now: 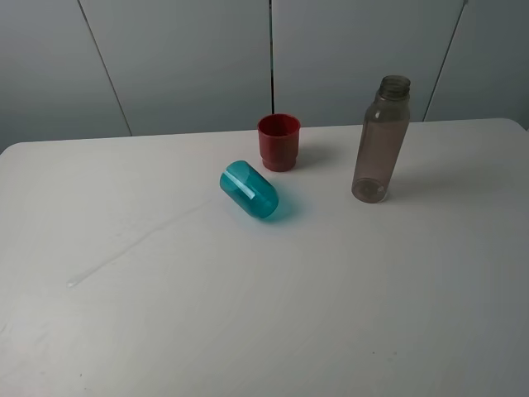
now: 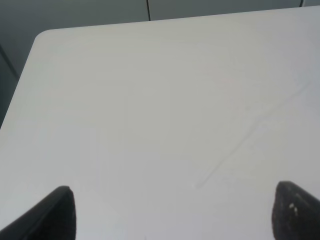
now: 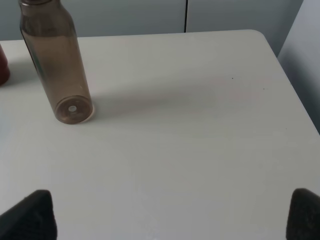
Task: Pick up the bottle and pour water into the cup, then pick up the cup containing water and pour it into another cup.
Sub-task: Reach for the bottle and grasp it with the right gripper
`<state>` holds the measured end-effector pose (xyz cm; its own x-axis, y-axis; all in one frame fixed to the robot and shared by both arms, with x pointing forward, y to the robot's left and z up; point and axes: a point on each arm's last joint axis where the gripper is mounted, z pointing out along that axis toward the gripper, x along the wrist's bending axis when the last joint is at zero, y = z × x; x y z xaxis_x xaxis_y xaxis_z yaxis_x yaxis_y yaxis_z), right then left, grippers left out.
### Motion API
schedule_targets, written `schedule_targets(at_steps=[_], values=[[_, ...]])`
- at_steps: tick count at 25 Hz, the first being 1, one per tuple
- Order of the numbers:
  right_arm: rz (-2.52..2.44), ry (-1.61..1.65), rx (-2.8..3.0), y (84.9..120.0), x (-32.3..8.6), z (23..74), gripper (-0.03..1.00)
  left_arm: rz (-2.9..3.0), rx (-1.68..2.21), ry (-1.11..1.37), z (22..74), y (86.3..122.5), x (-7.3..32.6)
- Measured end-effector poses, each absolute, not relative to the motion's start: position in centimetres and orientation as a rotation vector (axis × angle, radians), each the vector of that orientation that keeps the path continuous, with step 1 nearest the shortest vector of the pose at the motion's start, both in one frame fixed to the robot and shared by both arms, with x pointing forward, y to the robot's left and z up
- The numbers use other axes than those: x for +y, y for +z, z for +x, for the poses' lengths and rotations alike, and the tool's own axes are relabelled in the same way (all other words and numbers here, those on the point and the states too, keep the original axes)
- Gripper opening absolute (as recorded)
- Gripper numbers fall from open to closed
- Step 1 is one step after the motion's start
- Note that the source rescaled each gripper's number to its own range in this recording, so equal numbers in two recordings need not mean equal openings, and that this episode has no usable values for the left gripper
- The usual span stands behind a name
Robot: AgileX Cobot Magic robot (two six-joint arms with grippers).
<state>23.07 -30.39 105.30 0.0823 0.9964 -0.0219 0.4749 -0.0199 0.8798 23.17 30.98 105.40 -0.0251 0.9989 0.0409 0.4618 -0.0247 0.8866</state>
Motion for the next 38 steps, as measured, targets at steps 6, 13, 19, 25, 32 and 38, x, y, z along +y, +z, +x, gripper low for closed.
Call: schedule_targets(at_steps=[6,13,19,25,32,38], values=[[1.601,0.867,1.494,105.3,-30.39,23.07,0.99,1.565,1.566,0.994,23.17,105.4,30.98],[1.601,0.867,1.494,105.3,-30.39,23.07,0.99,1.565,1.566,0.994,23.17,105.4,30.98],[1.601,0.867,1.494,105.3,-30.39,23.07,0.99,1.565,1.566,0.994,23.17,105.4,30.98],[1.601,0.867,1.494,105.3,-30.39,23.07,0.99,1.565,1.566,0.994,23.17,105.4,30.98],[1.601,0.867,1.494,105.3,-30.39,23.07,0.99,1.565,1.566,0.994,23.17,105.4,30.98],[1.601,0.867,1.494,105.3,-30.39,23.07,0.99,1.565,1.566,0.994,23.17,105.4,30.98]])
